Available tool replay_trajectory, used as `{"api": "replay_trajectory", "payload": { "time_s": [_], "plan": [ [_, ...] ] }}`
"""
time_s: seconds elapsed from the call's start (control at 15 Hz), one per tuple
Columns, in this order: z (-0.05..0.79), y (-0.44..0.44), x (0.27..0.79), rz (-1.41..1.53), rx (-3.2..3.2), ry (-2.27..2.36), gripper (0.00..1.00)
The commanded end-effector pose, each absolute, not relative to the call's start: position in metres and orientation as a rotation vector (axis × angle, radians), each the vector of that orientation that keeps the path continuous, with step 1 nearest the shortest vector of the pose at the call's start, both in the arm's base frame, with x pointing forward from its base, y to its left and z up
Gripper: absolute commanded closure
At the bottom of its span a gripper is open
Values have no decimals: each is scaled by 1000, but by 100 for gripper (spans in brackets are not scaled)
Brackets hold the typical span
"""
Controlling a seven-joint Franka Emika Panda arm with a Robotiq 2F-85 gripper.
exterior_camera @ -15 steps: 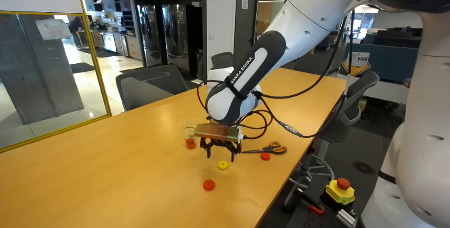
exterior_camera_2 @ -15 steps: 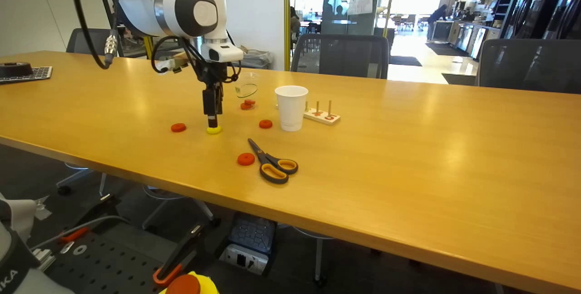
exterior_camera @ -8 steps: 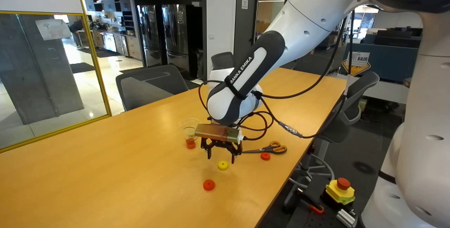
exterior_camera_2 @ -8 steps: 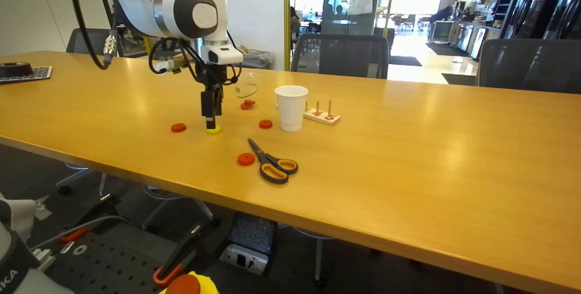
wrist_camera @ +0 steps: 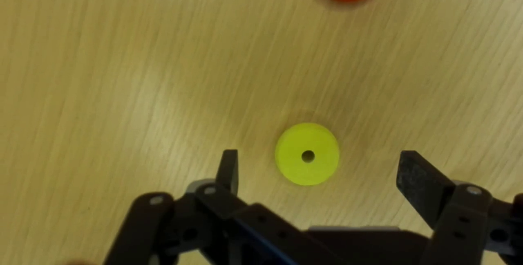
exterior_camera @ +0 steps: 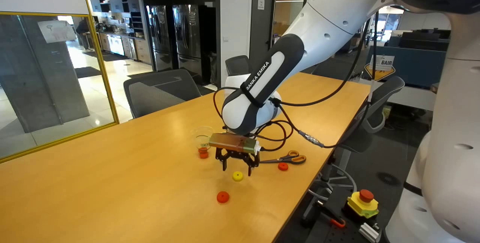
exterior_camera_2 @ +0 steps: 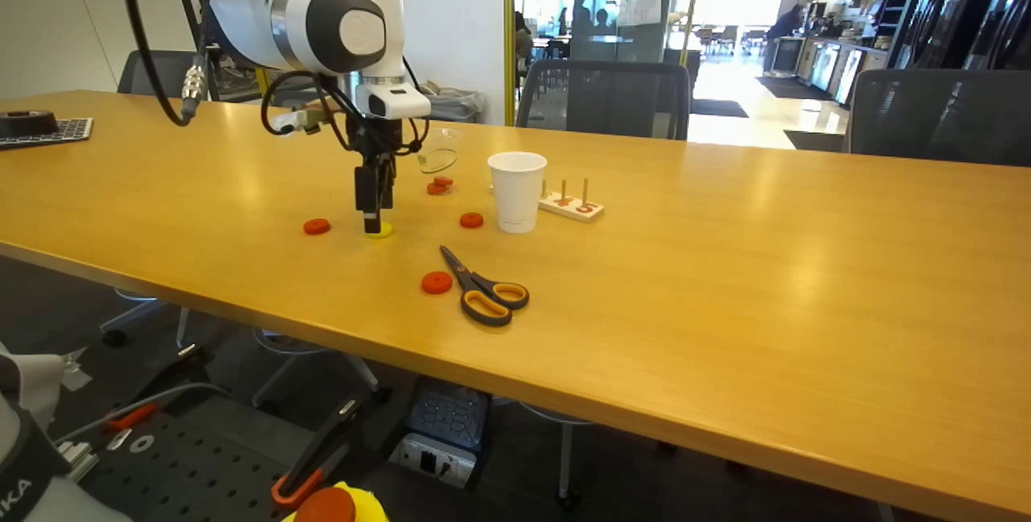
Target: Pick up the coloured tiles and put them in the cups
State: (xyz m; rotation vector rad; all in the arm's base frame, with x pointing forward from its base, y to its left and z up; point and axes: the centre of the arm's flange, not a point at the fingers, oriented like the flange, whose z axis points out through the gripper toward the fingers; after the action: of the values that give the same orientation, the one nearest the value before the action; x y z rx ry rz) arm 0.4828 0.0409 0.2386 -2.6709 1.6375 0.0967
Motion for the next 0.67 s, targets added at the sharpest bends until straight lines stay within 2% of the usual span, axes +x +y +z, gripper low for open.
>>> {"api": "replay_trajectory", "payload": {
  "time_s": [0.0, 0.47, 0.6],
  "plan": [
    [240, 37, 478, 61, -2648, 1615, 27],
    [238, 35, 477, 56, -2655, 1607, 80],
    [237, 35, 478, 58, -2656, 1608, 75]
  ]
}}
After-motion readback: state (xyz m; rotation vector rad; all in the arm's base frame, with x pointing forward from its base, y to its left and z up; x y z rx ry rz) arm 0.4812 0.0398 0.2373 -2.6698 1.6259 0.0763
